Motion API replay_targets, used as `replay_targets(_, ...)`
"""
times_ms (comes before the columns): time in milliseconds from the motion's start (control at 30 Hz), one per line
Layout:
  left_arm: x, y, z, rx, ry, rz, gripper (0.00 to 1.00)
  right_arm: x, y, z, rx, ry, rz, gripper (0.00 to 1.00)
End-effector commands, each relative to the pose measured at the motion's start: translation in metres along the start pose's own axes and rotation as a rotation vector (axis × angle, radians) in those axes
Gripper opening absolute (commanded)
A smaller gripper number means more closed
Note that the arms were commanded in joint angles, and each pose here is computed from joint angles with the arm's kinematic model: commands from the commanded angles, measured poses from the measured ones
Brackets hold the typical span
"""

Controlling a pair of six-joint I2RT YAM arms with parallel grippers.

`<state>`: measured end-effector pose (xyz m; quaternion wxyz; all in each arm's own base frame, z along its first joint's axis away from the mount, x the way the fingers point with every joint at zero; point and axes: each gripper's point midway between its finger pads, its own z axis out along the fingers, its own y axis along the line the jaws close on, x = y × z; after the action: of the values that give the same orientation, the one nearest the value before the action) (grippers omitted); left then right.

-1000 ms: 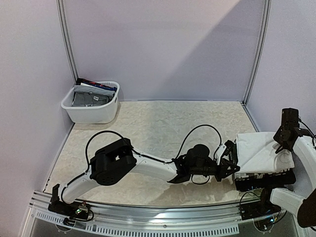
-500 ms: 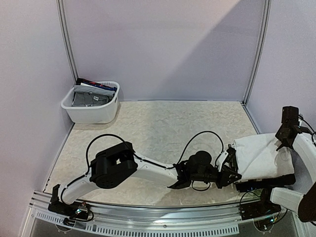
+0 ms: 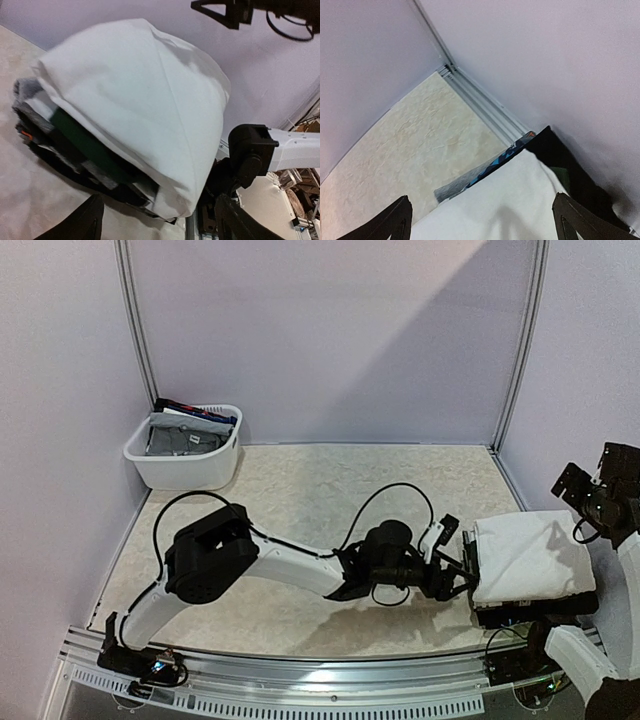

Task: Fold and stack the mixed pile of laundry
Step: Adjust the square-folded T-shirt at the corner of the board, then reset both arms

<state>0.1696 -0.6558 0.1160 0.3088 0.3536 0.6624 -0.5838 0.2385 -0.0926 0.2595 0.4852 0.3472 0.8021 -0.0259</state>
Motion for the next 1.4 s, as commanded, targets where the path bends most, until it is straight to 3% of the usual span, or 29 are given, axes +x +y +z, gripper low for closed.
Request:
replay_targets(0,-0.042,0.019,-0.026,-0.085,-0.05,0.054,0.79,0.035,0.03,-0.008,-0.208,0.151,0.017,0.99)
replay_targets(167,-0.06,0.042,-0.057,-0.21,-0.058,0.105,0.82,0.028,0.068,-0.025,-0.415,0.17,0.044,0.99)
replay_targets(333,-0.081,0.051,-0.1,-0.341,-0.087,0.182,0.99,0.017,0.109,-0.046,-0.581,0.176,0.024,0.99)
replay_targets(733,-0.129,0.049,-0.224,-0.756,-0.116,0.316,1.0,0.03,0.201,-0.098,-0.836,0.229,-0.267,0.99)
replay_targets(1133,-0.136,0.032,-0.412,-1.287,-0.162,0.369,1.0,0.034,0.194,-0.108,-0.917,0.098,-0.306,0.99)
replay_targets(1367,-0.125,0.0,-0.516,-1.427,-0.276,0.306,1.0,0.033,0.183,-0.122,-0.959,0.038,-0.304,0.99)
